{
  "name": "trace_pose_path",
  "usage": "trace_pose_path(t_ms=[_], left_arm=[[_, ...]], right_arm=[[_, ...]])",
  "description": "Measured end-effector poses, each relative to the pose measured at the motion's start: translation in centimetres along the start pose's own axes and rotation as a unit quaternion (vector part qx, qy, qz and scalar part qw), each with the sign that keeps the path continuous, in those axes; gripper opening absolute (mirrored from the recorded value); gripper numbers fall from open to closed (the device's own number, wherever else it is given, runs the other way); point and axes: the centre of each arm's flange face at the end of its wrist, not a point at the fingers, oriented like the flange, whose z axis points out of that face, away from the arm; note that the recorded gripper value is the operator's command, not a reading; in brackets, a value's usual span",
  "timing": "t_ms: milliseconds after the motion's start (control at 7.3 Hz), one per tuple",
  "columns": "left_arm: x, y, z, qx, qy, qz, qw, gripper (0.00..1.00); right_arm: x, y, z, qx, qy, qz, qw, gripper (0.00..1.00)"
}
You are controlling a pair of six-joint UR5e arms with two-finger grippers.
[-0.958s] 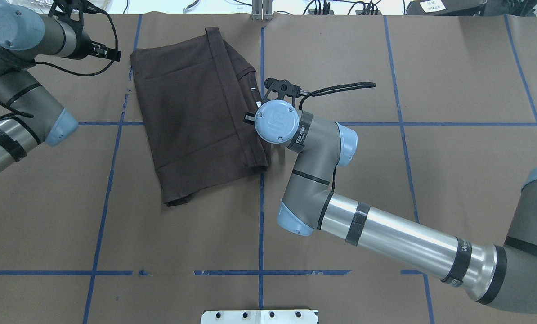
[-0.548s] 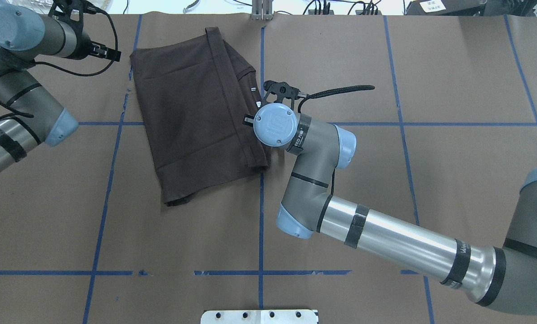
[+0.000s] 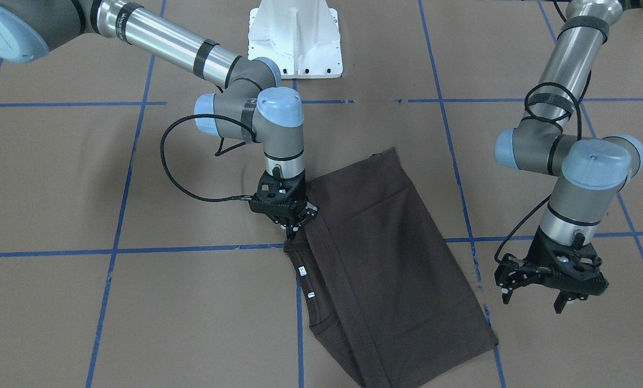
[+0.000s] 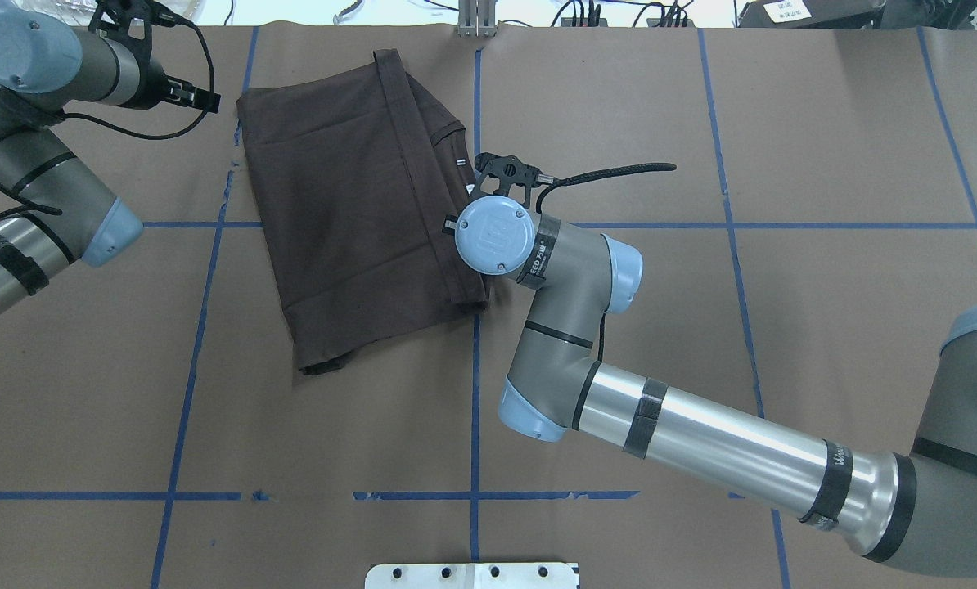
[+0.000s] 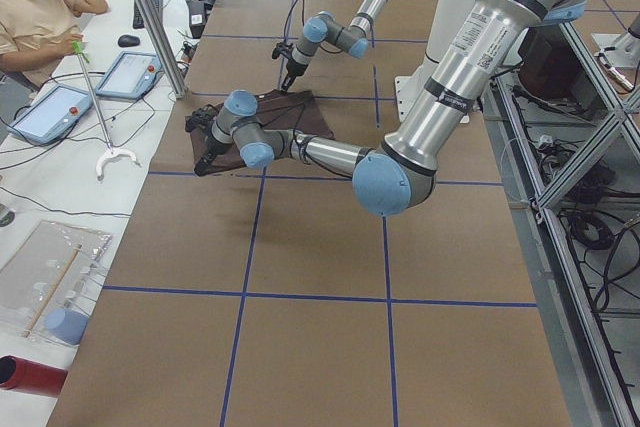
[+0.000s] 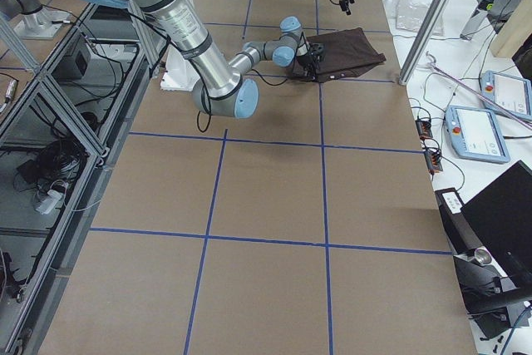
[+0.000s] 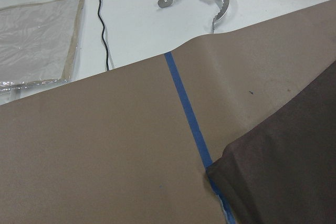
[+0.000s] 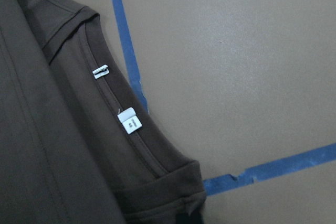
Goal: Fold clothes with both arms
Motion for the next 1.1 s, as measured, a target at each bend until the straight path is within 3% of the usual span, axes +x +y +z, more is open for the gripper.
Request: trace_pose_path(t_ms=[548,1095], left_arm=[[2.6,0.7,0.0,0.000,0.018,-0.019,0.9997,1.00],[6.0,1.3,-0.4,0.000,0.040,-0.036,0.9985,1.00]], right_arm=[[3.6,0.7,-1.3,0.000,-0.006,-0.003,1.0000,0.00],[14.9,9.0,-7.8,-0.004,-0.041,-0.042,0.9983,0.00]])
